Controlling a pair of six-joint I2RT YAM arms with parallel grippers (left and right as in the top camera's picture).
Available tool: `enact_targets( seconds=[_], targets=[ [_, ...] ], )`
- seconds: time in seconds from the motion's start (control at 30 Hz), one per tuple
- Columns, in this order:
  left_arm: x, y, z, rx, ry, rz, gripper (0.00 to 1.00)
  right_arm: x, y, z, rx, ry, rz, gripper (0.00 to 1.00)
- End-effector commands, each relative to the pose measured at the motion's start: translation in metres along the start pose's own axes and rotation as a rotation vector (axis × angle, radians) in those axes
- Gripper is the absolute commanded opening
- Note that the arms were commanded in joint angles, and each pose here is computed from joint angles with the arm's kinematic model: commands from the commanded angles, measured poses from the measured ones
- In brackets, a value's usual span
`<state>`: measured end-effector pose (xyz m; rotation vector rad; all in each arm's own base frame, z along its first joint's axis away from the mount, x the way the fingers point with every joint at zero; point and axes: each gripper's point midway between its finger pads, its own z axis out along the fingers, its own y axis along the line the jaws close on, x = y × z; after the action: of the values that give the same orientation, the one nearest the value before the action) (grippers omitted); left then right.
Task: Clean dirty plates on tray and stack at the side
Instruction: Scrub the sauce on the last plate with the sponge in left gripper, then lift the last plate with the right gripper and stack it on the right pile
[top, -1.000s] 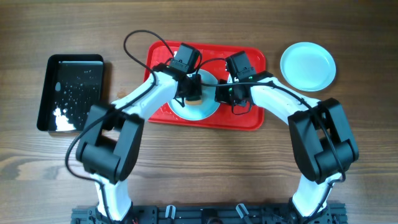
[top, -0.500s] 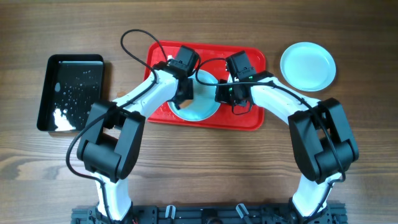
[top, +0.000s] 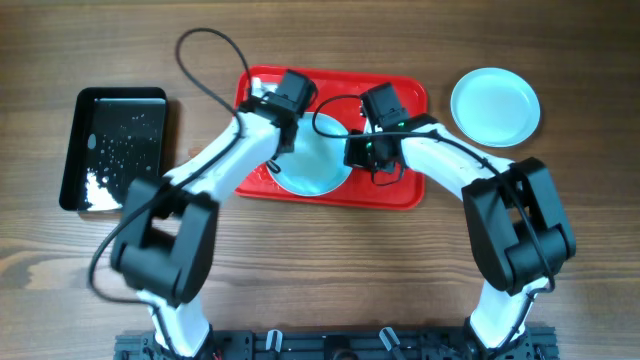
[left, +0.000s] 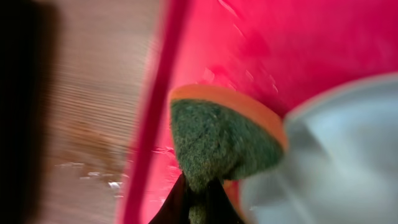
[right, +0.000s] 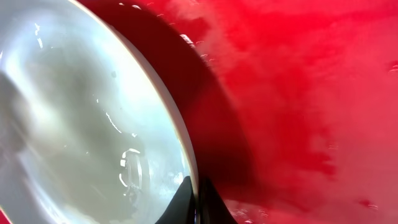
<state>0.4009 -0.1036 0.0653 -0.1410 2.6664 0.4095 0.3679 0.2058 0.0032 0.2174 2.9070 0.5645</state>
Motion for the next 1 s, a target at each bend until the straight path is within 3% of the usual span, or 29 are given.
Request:
enact_targets(
  seconds=[0.0,0.13,0.37,0.57,0.97],
  targets=[
    [-0.033,0.028,-0.051,0.038,-0.127,-0.134,0.04,-0.018,-0.008,-0.005,0.038,-0.021,-0.001,0.04],
    [-0.040,0.044,-0.070,0.070,-0.154,-0.181,0.04,-0.035,0.009,-0.025,0.020,-0.054,-0.065,0.04],
    [-0.011,0.017,-0.051,0.329,0.046,-0.202,0.04,-0.079,0.021,-0.097,0.149,-0.217,-0.177,0.04],
    [0.003,-0.017,-0.045,0.524,0.078,-0.119,0.04,-0.124,-0.002,-0.182,0.535,-0.455,-0.366,0.05],
    [0.001,-0.025,-0.046,0.551,0.057,-0.112,0.04,-0.125,0.018,-0.286,1.208,-0.729,-0.565,0.04]
  ],
)
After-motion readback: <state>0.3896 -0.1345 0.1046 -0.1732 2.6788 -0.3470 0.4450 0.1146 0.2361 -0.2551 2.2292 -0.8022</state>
